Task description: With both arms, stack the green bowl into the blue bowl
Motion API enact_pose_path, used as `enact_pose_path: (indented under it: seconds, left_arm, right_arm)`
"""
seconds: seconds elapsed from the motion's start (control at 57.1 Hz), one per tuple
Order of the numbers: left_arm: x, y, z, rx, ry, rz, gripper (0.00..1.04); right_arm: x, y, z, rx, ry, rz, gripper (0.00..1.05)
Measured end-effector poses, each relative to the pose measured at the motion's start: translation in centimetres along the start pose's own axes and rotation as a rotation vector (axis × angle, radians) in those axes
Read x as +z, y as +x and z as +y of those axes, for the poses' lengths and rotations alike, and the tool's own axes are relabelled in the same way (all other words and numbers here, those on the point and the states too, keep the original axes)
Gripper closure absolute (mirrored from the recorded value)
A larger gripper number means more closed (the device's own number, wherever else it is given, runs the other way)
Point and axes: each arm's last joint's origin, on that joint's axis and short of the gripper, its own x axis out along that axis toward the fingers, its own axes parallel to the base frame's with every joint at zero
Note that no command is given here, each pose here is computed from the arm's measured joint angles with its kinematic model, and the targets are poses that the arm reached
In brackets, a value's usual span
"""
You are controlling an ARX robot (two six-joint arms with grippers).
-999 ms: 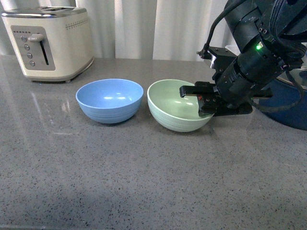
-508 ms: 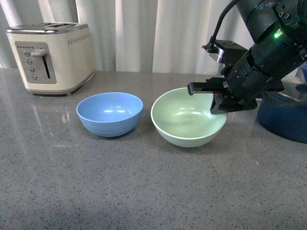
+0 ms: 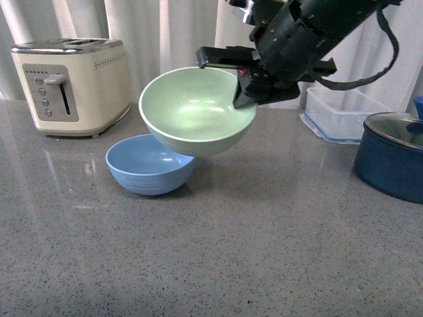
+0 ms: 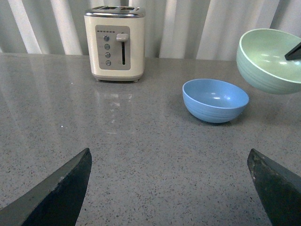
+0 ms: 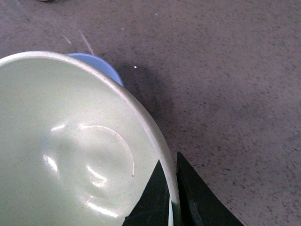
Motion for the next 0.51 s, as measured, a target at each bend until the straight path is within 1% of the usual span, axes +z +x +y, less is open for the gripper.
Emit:
enact_pose_path:
  seconds: [0.228,0.508]
  left_arm:
    - [0.0,0.0,0.0,0.0,0.0,0.0,0.07]
    - [0.0,0.0,0.0,0.0,0.0,0.0,0.07]
  right_arm:
    - [0.9,2.1,1.5,0.052,-0.024,0.01,1.04]
    - [2.6,6.0,2.0,0.091,-0.037,0.02,1.04]
